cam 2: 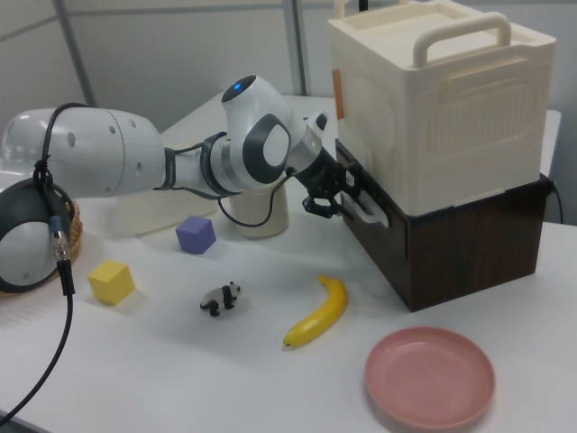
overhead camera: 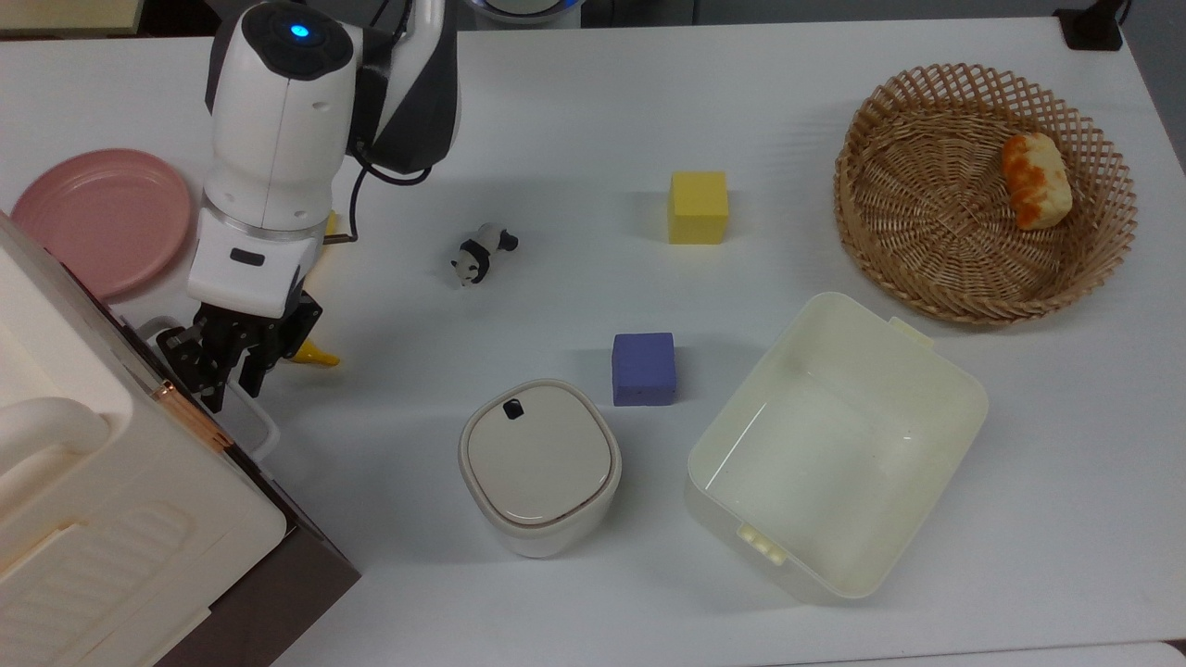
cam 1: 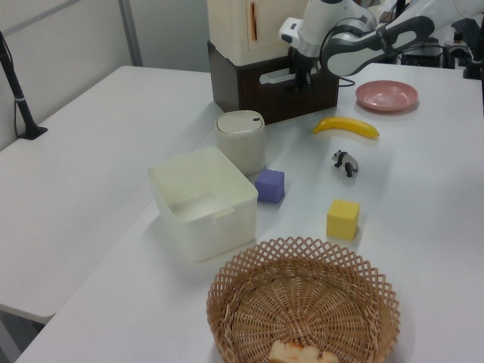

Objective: Open the drawer
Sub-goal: 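Pull the drawer handle outward, sliding the drawer open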

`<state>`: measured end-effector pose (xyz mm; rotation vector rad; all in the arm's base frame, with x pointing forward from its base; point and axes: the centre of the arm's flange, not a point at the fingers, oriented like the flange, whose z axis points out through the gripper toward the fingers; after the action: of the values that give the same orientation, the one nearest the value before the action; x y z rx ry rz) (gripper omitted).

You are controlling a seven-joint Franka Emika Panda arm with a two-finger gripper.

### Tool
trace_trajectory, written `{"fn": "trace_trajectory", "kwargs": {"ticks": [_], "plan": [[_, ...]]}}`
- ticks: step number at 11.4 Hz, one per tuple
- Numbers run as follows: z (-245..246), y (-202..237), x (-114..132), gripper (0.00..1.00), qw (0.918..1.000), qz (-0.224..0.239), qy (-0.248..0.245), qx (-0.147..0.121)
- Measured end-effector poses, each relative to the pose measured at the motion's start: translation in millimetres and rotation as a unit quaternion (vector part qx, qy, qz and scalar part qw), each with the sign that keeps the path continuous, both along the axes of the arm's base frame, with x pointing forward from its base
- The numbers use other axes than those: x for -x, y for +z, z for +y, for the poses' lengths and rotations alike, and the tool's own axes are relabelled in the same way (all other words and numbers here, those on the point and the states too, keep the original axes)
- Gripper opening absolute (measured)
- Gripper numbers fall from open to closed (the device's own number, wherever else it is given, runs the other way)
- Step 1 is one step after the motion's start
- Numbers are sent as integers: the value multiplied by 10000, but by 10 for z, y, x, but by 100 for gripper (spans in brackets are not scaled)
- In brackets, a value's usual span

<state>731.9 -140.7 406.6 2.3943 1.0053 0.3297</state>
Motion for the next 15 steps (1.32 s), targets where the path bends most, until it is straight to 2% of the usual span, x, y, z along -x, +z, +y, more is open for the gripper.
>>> {"fn": "trace_trajectory", "kwargs": {"ticks": [1, 2, 7, 15], "plan": [[-5, 9, -2, 21, 10000, -8, 2, 11], [-7, 31, -6, 15, 10000, -28, -1, 14], [0, 90, 14, 15, 10000, -62, 2, -10], [275, 194, 389, 14, 9997, 121, 153, -175]]}}
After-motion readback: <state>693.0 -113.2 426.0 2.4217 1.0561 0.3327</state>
